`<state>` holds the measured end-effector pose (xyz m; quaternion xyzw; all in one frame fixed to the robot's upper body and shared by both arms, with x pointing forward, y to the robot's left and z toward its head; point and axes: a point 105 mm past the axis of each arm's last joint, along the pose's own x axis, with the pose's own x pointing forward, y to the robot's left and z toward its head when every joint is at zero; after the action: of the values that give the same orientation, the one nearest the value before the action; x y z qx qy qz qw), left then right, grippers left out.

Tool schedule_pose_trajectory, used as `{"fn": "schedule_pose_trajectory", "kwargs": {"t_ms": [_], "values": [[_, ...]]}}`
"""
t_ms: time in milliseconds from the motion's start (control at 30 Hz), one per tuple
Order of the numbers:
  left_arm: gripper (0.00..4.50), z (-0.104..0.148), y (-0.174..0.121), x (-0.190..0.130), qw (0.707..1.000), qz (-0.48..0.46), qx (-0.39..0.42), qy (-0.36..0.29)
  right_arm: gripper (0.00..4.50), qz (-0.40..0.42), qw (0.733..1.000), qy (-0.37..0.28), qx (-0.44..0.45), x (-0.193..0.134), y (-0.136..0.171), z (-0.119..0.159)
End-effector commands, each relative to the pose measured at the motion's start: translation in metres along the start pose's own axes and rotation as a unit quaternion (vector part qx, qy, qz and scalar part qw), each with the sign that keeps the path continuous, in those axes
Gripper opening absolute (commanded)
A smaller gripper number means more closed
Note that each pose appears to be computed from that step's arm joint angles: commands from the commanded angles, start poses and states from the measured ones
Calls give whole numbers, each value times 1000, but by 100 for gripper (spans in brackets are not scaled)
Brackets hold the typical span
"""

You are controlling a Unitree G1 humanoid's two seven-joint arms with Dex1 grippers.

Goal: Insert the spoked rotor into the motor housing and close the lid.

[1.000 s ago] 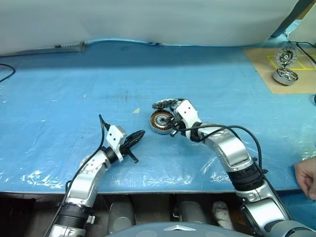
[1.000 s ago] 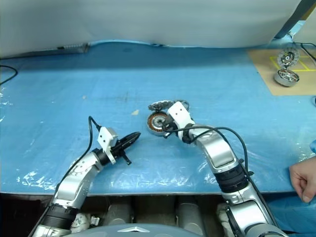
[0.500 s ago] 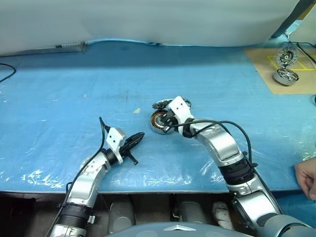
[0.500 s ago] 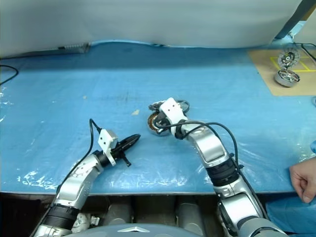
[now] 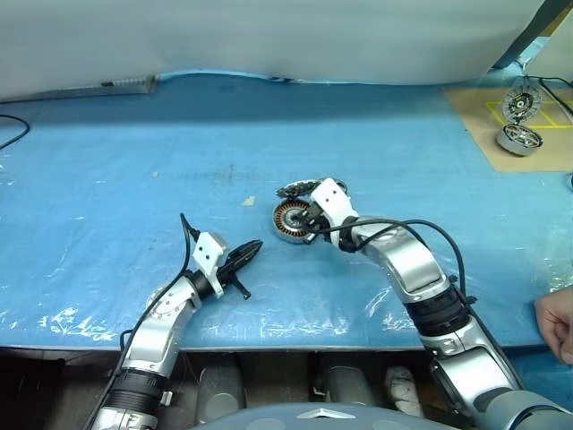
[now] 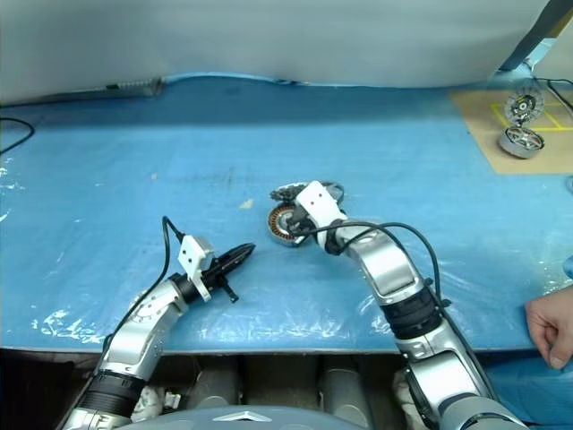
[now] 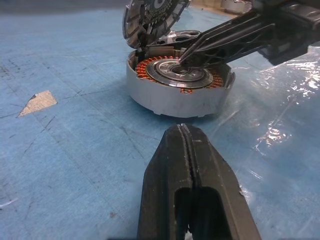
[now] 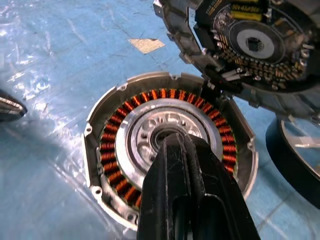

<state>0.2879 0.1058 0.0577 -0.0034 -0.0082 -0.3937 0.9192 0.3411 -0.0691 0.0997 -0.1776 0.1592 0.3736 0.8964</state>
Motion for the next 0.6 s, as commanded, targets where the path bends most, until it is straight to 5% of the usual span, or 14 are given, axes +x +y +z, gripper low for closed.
{"fn": "schedule_pose_trajectory", "kwargs": {"t_ms": [33,600], "values": [[0,6,0,1,1000,-5,10,-13,7,-4,1000,-8,-4,-6,-2,5],[0,7,-1,3,1000,-10,12,-10,7,9,999,-29,-11,10,10,24]]}}
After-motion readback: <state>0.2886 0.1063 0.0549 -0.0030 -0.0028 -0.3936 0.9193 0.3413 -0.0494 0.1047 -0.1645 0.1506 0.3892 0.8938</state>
